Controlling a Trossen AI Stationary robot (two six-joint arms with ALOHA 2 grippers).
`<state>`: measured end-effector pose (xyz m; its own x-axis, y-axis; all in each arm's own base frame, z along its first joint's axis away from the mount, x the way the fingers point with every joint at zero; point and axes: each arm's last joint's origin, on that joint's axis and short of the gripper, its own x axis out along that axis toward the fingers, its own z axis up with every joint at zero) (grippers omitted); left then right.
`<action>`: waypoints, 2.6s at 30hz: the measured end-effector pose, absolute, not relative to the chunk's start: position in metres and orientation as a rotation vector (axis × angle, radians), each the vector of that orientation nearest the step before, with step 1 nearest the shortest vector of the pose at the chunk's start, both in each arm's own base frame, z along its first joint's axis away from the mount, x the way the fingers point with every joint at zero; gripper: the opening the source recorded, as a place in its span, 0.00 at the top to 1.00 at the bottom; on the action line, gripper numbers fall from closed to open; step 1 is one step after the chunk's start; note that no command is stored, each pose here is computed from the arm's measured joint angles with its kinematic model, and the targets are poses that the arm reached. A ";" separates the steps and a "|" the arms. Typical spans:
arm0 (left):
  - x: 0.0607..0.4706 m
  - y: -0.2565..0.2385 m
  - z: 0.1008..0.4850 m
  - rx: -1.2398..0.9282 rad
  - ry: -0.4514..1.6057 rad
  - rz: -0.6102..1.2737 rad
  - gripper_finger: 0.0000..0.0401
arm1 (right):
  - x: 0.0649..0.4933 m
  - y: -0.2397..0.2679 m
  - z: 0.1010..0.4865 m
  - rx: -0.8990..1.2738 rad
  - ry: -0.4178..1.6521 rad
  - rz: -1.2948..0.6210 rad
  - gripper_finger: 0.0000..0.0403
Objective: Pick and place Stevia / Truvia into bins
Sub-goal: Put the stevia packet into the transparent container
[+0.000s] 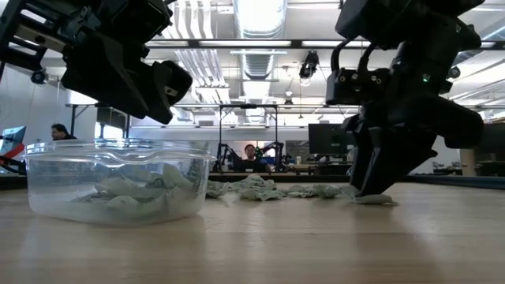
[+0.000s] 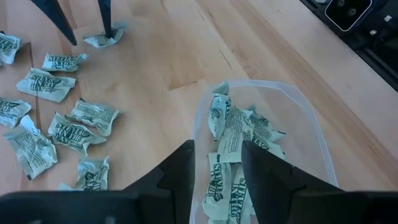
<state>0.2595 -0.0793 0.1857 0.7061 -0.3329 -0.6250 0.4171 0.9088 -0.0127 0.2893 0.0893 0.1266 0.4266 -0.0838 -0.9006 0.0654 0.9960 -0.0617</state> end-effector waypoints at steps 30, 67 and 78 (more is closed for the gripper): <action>0.249 -0.075 0.192 0.131 0.782 -0.380 0.71 | 0.332 0.105 0.175 -0.271 0.828 0.152 0.98; 0.225 -0.033 0.188 0.381 0.678 0.396 0.71 | 0.417 0.137 0.131 -0.364 0.410 0.353 0.90; 0.240 -0.018 0.171 0.357 0.736 0.442 0.71 | 0.411 0.136 0.159 -0.381 0.519 0.365 0.70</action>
<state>0.2397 -0.0176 0.1708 0.6575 0.5028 -0.5612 -0.2586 0.8501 0.4588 0.4106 0.1355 0.1590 0.8077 0.2384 -0.5392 -0.4271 0.8671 -0.2564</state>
